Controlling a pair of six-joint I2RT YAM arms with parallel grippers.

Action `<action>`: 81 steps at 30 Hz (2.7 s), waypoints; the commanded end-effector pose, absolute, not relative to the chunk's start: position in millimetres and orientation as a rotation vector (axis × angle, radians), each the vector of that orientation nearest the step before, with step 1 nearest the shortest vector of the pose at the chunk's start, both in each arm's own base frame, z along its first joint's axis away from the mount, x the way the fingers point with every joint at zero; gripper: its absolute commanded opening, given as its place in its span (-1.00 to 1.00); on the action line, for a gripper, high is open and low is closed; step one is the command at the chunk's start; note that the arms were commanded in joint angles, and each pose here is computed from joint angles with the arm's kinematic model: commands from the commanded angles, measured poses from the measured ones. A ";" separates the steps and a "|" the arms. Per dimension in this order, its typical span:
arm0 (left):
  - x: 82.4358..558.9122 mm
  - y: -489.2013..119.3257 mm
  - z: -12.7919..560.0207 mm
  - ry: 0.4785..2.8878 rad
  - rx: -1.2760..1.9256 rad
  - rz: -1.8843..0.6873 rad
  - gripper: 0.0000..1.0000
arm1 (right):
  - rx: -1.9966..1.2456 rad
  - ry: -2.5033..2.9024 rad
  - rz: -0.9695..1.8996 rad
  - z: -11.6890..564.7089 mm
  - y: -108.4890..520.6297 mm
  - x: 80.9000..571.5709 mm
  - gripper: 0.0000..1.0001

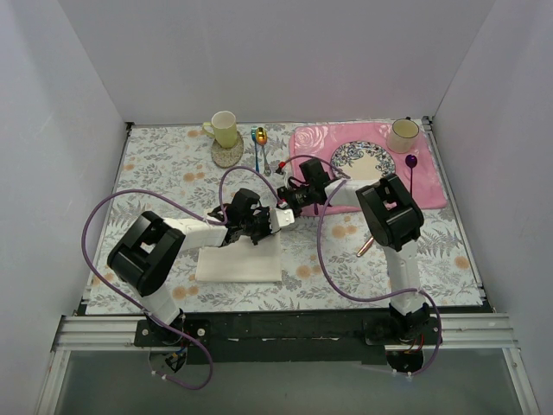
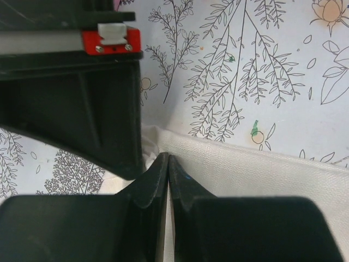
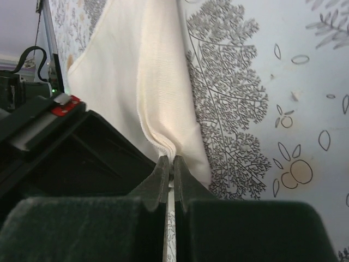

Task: Fold the napkin into a case and place the utensils inside
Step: Fold the lower triangle-folded napkin at the center of the board.

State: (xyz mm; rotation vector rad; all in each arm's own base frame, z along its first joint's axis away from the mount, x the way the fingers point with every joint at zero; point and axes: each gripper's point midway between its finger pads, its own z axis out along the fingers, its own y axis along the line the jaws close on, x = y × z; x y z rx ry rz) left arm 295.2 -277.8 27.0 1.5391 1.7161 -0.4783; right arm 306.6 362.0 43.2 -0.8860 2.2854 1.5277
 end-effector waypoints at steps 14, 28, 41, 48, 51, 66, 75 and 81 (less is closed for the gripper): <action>238.5 -221.5 69.4 1.860 1.549 -0.453 -0.79 | -0.909 2.375 1.400 10.7 355.8 316.8 -0.97; 211.4 -181.6 6.6 2.166 1.541 -0.410 -0.92 | -1.042 2.184 1.452 66.9 367.9 307.6 -0.97; 212.4 -176.2 4.3 2.190 1.508 -0.402 -0.94 | -1.184 2.259 1.409 46.6 353.5 264.9 -0.97; 215.6 -175.7 0.2 2.212 1.500 -0.412 -0.95 | -1.251 2.298 1.331 23.3 342.8 258.8 -0.97; 217.1 -177.2 1.6 2.226 1.472 -0.436 -0.95 | -1.284 2.299 1.272 10.2 338.7 262.4 -0.97; 294.9 -156.2 94.8 2.139 1.045 -0.536 -0.52 | -1.328 2.212 1.213 15.0 342.9 273.8 -0.97; 241.7 -166.0 69.5 1.958 1.471 -0.563 -0.53 | -1.328 2.185 1.236 31.7 349.9 279.1 -0.97; 235.6 -157.1 31.7 2.117 1.502 -0.486 -0.69 | -1.349 2.135 1.268 51.3 357.5 279.4 -0.97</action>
